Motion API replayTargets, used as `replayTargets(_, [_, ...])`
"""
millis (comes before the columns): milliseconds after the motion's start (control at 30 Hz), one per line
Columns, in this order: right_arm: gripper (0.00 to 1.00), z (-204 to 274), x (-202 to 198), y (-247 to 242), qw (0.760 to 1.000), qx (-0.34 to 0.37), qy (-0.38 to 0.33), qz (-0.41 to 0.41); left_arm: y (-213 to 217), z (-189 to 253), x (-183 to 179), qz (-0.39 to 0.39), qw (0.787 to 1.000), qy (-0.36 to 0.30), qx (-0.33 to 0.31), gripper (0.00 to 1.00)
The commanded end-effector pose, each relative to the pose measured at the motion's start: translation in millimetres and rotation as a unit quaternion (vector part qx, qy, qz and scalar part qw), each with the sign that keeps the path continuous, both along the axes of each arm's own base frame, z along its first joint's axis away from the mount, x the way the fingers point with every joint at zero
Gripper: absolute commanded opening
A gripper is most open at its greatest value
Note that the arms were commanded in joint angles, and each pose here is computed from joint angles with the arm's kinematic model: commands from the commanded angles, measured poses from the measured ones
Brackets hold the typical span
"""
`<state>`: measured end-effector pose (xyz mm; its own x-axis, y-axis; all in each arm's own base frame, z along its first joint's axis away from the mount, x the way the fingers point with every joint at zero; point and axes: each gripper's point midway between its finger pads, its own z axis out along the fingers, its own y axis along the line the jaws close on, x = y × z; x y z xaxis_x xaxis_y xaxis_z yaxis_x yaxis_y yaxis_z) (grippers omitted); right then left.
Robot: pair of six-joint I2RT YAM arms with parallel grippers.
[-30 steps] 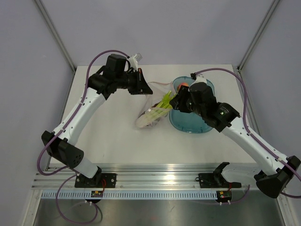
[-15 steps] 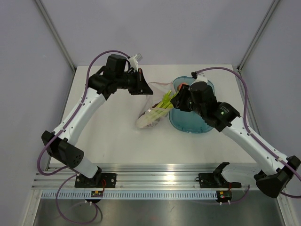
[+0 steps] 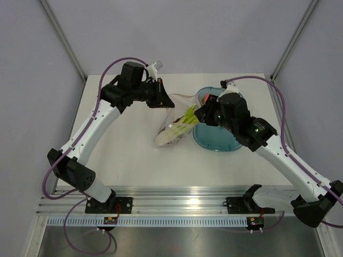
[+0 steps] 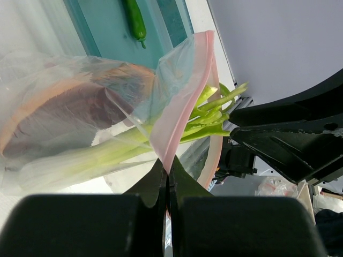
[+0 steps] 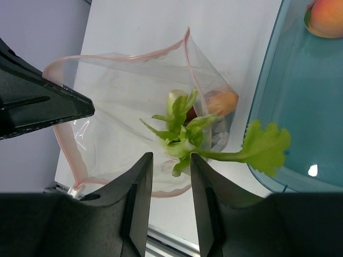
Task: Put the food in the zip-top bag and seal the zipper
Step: Adjust the fake vegetable in the zipper food storage bag.
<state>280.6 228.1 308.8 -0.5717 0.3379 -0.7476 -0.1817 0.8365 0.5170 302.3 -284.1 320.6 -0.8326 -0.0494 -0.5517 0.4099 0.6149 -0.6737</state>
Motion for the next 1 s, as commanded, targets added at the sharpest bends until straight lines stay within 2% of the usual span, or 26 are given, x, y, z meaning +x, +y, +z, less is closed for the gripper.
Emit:
replayTargets(0, [0.41,24,-2,9,0.999,0.025,-0.033,0.022,-5,33,-5,-0.016,0.998,-0.045,-0.042,0.00])
replayTargets(133, [0.40,8,1,15,0.999,0.009,-0.012,0.028,-5,34,-5,-0.018,0.998,-0.048,-0.044,0.00])
replayTargets(233, [0.45,-7,2,13,1.000,-0.014,0.001,0.019,-5,34,-4,-0.017,0.998,-0.047,-0.043,0.00])
replayTargets(500, [0.46,-18,2,3,0.998,-0.059,0.002,0.003,-6,31,-5,-0.019,0.998,-0.043,-0.043,0.00])
replayTargets(600, [0.38,-28,1,2,0.997,-0.080,0.012,0.002,-6,33,-5,-0.019,0.998,-0.045,-0.045,0.00])
replayTargets(633, [0.23,-31,1,3,0.996,-0.085,0.014,0.003,-6,34,-5,-0.018,0.998,-0.045,-0.046,0.00])
replayTargets(733, [0.00,-43,1,11,0.995,-0.095,0.024,0.014,-7,35,-6,-0.020,0.998,-0.045,-0.049,0.00])
replayTargets(967, [0.00,-18,5,39,0.997,-0.059,-0.009,0.045,-12,25,-10,-0.033,0.998,-0.033,-0.050,0.00])
